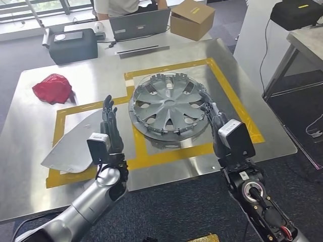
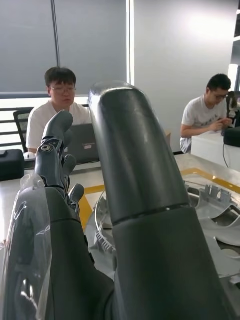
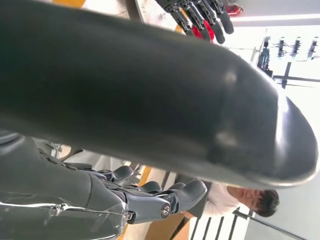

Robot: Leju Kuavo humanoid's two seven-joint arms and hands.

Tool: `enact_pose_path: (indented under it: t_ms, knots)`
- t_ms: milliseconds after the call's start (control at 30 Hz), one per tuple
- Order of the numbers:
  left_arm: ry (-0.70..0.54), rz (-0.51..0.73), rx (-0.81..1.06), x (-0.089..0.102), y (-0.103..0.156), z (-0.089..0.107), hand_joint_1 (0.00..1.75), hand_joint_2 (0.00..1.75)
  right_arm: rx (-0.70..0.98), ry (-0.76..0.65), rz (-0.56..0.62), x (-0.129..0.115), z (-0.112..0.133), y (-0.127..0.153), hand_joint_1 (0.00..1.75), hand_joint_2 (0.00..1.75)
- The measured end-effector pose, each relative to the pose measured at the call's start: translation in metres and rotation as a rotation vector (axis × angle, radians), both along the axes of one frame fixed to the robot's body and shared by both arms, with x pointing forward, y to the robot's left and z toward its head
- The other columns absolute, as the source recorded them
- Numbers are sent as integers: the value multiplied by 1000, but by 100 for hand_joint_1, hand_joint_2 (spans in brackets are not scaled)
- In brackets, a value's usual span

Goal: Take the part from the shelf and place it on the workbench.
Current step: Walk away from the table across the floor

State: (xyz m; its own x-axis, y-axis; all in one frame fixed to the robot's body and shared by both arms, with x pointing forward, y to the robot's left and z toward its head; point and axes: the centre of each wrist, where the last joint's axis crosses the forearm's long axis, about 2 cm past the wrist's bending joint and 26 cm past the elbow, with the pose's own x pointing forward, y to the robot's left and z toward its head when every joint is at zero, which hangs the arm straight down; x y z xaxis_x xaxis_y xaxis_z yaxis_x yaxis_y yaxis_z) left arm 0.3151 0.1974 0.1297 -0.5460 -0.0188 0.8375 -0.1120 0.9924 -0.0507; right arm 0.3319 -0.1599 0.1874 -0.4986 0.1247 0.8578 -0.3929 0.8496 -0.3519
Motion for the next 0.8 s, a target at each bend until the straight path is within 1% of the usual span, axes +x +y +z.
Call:
enact_pose_path:
  t_ms: [800]
  knots:
    - [-13, -3, -4, 4, -2, 5, 0, 0, 3, 0, 2, 2, 3, -5, 0, 0]
